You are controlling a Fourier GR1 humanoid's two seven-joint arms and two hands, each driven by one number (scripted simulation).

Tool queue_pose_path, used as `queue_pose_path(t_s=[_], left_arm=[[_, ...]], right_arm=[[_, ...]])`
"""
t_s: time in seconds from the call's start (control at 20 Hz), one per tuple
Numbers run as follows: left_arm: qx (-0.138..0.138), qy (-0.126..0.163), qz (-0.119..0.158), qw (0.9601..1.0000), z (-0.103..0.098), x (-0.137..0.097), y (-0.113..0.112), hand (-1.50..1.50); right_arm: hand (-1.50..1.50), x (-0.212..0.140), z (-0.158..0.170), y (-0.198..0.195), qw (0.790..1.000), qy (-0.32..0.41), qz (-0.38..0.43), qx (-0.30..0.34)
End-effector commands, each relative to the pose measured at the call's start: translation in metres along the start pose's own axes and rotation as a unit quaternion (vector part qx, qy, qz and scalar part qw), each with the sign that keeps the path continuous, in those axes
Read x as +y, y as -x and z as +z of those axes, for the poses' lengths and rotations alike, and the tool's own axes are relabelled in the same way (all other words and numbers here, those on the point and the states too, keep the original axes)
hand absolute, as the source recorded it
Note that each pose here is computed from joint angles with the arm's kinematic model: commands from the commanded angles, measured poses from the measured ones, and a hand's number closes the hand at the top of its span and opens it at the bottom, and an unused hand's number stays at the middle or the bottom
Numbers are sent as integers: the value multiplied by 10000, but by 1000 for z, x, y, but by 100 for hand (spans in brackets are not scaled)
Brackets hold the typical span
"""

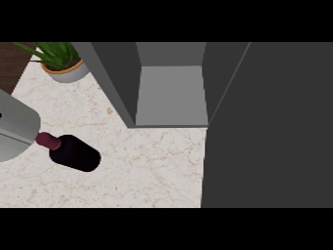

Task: Pick up the wine, place it into the cabinet and close the cabinet

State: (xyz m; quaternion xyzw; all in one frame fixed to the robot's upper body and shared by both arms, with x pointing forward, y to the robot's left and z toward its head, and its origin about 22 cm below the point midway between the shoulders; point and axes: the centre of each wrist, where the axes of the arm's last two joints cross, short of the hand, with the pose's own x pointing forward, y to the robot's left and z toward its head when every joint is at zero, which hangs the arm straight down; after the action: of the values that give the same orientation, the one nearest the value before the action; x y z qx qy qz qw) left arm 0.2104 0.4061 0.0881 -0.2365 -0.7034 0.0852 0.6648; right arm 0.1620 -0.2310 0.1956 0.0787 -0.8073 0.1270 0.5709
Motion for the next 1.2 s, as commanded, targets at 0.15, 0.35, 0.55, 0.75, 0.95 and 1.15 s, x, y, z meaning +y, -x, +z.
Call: queue_pose_path(t_s=[0.15,0.35,0.55,0.75,0.95,1.15], left_arm=[[113,-40,104,9999,-14,11,42,-150],[2,-241,-162,9996,-4,23,66,-150],[49,-301,-199,9993,-28,34,71,-150],[98,-266,-158,9995,5,38,86,-150],[100,-309,-156,9994,-22,47,93,-150],[163,-242,-167,9994,-18,59,107,-150]], right_arm=[[-150,9,37,-27,9988,-234,-244,-341],[-150,15,32,-26,9992,-168,-254,-246],[-150,11,27,-22,9989,-225,-240,-320],[-150,12,31,-30,9993,-140,-235,-246],[-150,5,16,-32,9992,-117,-260,-264],[-150,1,25,-26,9991,-220,-200,-313]])
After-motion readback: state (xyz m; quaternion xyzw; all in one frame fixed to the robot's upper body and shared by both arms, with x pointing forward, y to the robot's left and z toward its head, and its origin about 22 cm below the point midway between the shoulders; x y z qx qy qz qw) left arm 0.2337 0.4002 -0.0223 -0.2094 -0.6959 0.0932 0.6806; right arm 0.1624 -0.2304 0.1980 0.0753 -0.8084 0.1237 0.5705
